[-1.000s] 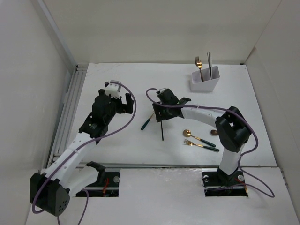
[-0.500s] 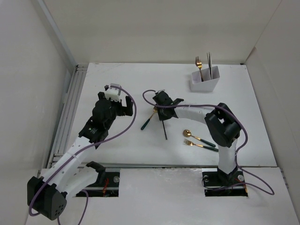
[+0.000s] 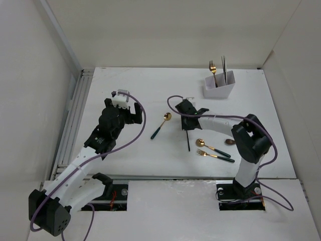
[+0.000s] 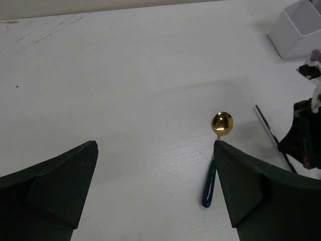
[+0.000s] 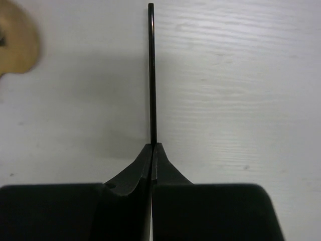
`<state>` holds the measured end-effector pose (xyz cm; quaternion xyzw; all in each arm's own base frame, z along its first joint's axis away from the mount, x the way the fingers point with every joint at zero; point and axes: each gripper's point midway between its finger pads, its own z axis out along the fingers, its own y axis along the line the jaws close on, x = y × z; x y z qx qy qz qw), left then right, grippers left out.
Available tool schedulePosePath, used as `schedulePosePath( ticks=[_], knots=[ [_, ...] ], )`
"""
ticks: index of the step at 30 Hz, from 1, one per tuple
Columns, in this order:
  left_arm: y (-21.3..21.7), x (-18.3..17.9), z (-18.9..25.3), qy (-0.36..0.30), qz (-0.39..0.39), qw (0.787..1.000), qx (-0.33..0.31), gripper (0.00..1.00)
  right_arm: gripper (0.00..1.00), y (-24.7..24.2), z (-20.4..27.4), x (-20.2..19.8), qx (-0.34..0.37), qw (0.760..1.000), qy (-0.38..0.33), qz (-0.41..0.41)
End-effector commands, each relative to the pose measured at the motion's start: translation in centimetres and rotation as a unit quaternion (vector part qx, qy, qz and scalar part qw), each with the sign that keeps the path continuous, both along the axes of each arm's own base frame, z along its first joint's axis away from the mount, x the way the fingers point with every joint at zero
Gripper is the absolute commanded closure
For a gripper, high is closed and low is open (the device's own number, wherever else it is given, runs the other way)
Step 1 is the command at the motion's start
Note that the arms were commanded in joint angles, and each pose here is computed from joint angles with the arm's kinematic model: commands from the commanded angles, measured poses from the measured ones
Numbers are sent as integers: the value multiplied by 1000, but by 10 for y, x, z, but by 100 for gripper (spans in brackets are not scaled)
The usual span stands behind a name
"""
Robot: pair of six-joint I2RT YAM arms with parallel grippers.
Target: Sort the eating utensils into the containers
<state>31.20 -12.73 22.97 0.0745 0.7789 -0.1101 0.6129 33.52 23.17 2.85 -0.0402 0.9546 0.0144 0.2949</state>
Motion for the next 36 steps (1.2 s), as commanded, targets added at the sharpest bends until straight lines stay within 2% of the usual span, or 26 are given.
schedulePosePath(
  ticks=[1,6,10,16,17,19,23,28,33,34,36],
  knots=[
    [1,1,15,-30,5,999,-11,0,100,-26,41,28,15,996,-68,-58],
    [0,2,12,-26,5,1000,-9,0,100,-44,77,65,30,989,-134,-60],
    [0,2,9,-19,4,1000,0,0,100,-55,151,108,46,968,-238,-57],
    [-7,13,8,-6,-4,1000,15,0,100,-88,254,166,60,935,-346,-45],
    [-10,15,10,-10,-13,1000,19,0,100,-99,281,175,66,925,-373,-44],
    [-16,23,13,-10,-24,999,24,0,100,-127,303,193,47,912,-404,-59],
    [-21,40,18,-7,-35,999,36,0,100,-160,323,218,18,888,-458,-36],
    [-37,60,20,0,-61,997,43,0,100,-177,337,247,-13,857,-508,89],
    [-49,86,18,12,-61,997,47,0,100,-211,321,269,-31,850,-522,69],
    [-50,90,17,12,-62,997,53,0,100,-220,326,269,-34,840,-537,68],
    [-52,99,9,26,-57,996,59,0,100,-223,321,271,-34,835,-544,73]
  ],
)
